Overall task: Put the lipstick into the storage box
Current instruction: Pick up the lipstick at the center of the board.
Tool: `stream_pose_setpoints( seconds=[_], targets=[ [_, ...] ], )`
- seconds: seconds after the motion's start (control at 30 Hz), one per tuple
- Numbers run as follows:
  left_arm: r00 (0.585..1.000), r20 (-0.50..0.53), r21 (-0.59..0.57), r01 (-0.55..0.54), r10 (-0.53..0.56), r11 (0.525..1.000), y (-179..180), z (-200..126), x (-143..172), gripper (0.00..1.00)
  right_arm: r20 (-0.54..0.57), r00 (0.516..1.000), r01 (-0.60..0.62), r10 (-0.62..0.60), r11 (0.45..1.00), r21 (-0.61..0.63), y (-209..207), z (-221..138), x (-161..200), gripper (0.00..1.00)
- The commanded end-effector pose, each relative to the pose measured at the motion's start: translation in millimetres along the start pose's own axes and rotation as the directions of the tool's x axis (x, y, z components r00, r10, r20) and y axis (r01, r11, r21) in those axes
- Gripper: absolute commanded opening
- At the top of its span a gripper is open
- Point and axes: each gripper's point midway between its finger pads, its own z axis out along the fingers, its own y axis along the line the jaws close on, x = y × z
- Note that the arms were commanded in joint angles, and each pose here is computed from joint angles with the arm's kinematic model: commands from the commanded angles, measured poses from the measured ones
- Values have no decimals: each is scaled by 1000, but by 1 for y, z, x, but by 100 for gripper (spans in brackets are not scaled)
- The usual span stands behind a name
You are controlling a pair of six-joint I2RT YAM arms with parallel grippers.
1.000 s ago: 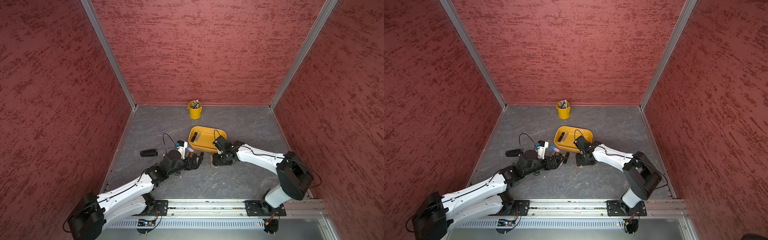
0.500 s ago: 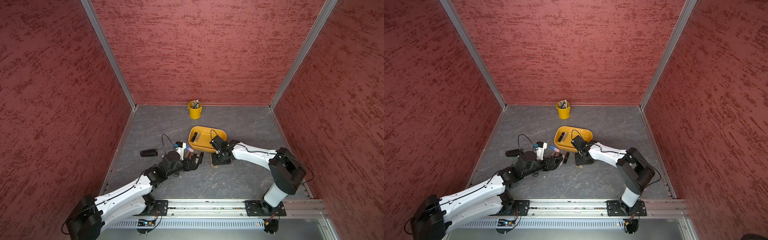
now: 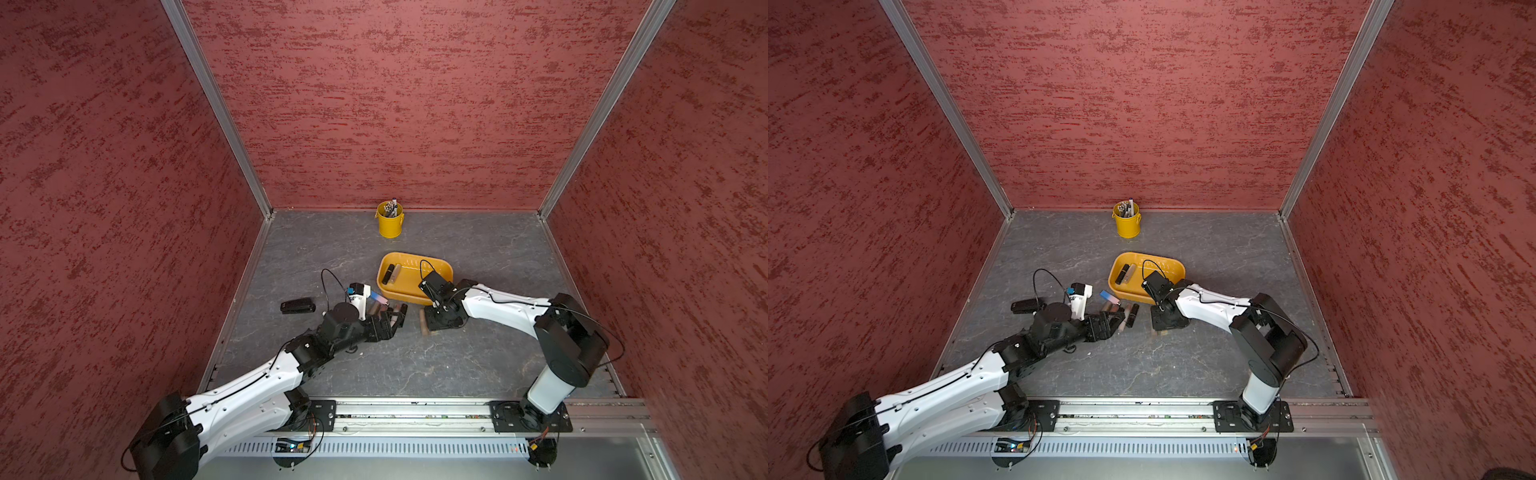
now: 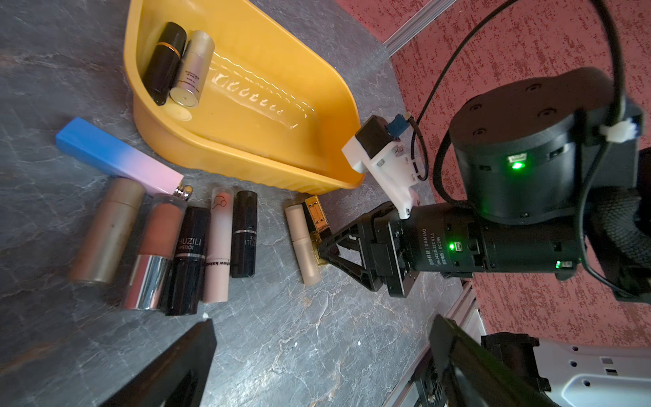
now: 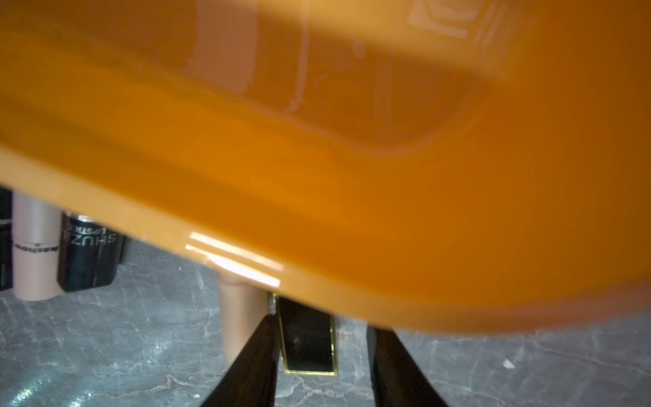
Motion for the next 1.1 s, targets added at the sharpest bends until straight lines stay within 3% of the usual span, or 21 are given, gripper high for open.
stream_pose_setpoints(
  seconds=[0.0, 0.47, 0.67, 0.77, 1.07],
  targets=[
    [1000, -7, -19, 0, 0, 1000, 7, -1, 6, 100, 6, 1000, 5, -5, 1000, 16, -1, 1, 0, 43],
    [1000, -7, -28, 14, -15, 1000, 10, 0, 7, 100, -17, 1000, 9, -9, 1000, 9, 2, 13, 6, 36],
    [1000, -7, -30, 19, -19, 999, 11, 0, 7, 100, -24, 1000, 14, -14, 1000, 16, 1, 16, 8, 25],
    [1000, -7, -30, 21, -21, 999, 11, 0, 7, 100, -15, 1000, 14, -14, 1000, 10, 2, 13, 7, 20],
    [1000, -4, -23, 19, -19, 1000, 9, 0, 6, 100, 26, 1000, 8, -7, 999, -45, 1, -9, 14, 17]
  ],
)
